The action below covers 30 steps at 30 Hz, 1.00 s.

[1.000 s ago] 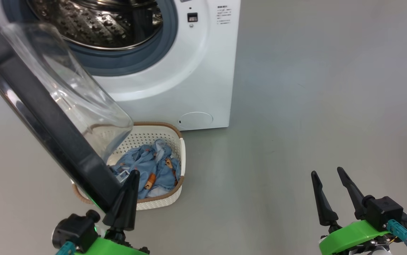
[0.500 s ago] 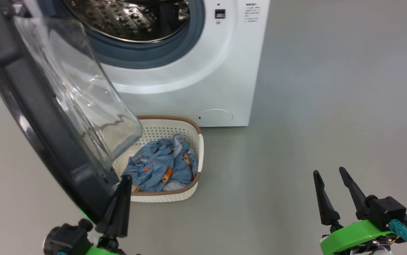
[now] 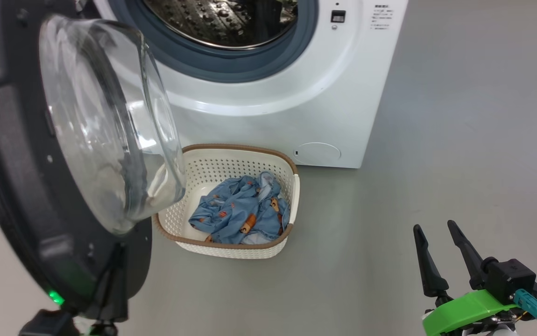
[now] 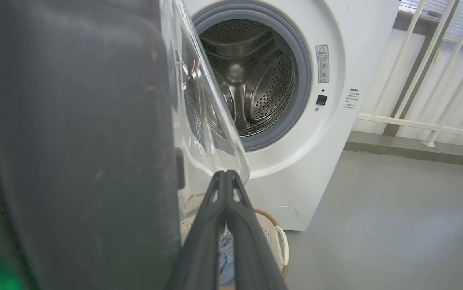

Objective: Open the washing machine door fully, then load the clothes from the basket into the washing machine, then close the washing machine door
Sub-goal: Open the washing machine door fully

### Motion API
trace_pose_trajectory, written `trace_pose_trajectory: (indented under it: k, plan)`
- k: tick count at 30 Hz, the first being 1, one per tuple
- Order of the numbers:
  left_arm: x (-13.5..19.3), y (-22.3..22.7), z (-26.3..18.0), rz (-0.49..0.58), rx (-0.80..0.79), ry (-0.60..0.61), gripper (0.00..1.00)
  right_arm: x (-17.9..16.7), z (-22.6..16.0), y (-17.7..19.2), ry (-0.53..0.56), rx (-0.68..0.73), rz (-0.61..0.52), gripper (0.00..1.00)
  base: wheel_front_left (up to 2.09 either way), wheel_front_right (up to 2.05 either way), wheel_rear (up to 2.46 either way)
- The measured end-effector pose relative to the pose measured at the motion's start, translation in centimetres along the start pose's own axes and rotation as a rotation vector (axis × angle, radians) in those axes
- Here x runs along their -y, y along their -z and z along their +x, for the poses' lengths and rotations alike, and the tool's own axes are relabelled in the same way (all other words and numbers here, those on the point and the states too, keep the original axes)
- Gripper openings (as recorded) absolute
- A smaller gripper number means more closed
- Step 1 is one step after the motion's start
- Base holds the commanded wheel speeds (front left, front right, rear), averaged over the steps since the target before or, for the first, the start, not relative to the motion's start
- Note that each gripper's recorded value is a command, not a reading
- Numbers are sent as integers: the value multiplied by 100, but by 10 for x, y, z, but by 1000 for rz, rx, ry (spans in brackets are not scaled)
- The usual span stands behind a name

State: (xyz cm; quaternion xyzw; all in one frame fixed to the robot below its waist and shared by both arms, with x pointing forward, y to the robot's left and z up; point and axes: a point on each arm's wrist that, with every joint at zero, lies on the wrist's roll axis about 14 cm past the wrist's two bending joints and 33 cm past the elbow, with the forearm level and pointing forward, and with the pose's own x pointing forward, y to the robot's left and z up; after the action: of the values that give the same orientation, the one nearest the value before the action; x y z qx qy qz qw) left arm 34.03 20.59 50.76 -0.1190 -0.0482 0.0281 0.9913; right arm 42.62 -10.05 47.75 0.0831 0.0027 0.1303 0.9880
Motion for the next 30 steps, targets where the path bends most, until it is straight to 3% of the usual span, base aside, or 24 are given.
trace_pose_trajectory:
  k: [14,30]
  plan:
    - [-85,-13,-19,35,31,-288,0,-3,1,1,-9,-3,1,100,0,0,0]
    - [-168,-31,-13,-16,119,-616,0,16,1,12,42,-28,1,100,0,0,0]
